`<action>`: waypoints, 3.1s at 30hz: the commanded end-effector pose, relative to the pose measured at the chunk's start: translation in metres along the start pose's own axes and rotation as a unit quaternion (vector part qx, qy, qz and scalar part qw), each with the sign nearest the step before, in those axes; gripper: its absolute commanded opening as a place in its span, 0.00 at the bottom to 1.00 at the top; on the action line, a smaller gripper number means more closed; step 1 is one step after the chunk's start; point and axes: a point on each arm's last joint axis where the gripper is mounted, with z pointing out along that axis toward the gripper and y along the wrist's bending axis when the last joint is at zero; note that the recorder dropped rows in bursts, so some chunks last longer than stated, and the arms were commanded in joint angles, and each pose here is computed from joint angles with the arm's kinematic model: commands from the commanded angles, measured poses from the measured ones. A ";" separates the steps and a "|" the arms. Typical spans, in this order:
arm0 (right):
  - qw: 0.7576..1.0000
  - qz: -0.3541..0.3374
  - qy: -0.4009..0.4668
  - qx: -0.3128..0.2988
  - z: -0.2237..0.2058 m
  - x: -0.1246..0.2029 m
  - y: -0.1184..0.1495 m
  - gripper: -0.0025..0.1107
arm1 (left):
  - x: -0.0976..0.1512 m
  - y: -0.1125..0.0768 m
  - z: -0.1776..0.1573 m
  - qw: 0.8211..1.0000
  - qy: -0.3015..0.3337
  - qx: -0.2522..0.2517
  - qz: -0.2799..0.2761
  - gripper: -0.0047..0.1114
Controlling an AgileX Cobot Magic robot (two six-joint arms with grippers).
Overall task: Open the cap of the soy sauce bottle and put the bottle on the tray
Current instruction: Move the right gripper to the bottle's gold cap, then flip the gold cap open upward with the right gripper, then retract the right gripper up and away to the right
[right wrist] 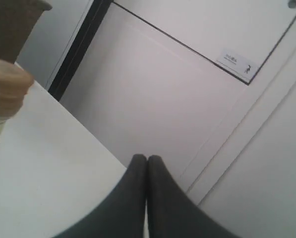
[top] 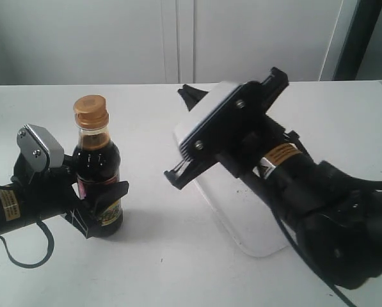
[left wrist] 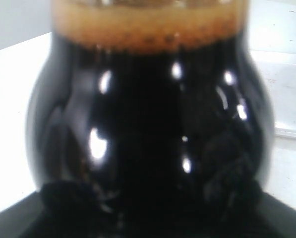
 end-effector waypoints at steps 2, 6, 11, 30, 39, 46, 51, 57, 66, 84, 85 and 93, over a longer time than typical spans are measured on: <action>0.996 -0.090 -0.004 -0.007 0.020 0.000 0.012 0.02 | 0.002 -0.002 -0.001 1.000 0.008 0.004 0.006 0.04; 0.991 -0.128 0.012 -0.027 0.040 0.004 0.021 0.02 | 0.002 -0.002 -0.001 1.000 0.008 0.004 0.006 0.04; 0.990 -0.131 0.028 -0.052 0.064 0.007 0.030 0.02 | 0.002 -0.002 -0.001 1.000 0.008 0.004 0.006 0.04; 0.984 -0.141 -0.007 -0.108 0.087 -0.001 0.044 0.02 | 0.002 -0.002 -0.001 1.000 0.008 0.004 0.006 0.04; 0.983 -0.136 -0.038 -0.116 0.086 -0.006 0.047 0.02 | 0.002 -0.002 -0.001 1.000 0.008 0.004 0.006 0.04; 0.983 -0.138 -0.047 -0.113 0.086 -0.009 0.046 0.02 | 0.002 -0.002 -0.001 1.000 0.008 0.004 0.008 0.04; 0.984 -0.130 -0.048 -0.112 0.086 -0.011 0.045 0.02 | 0.002 -0.002 -0.001 1.000 0.008 0.004 0.008 0.04; 0.986 -0.116 -0.052 -0.107 0.084 -0.016 0.041 0.02 | 0.002 -0.002 -0.001 1.000 0.008 0.004 0.008 0.04; 0.985 -0.112 -0.062 -0.113 0.083 -0.021 0.043 0.02 | 0.002 -0.002 -0.001 1.000 0.009 0.004 0.008 0.04; 0.988 0.111 -0.094 -0.051 0.066 -0.068 0.005 0.02 | 0.004 -0.001 -0.001 1.000 0.019 0.002 0.008 0.04; 0.988 0.119 -0.085 -0.046 0.068 -0.064 0.000 0.02 | 0.004 -0.001 -0.001 1.000 0.019 0.002 0.008 0.04; 0.988 0.143 0.042 -0.032 0.074 -0.021 -0.032 0.02 | 0.004 -0.001 -0.001 1.000 0.019 0.002 0.008 0.04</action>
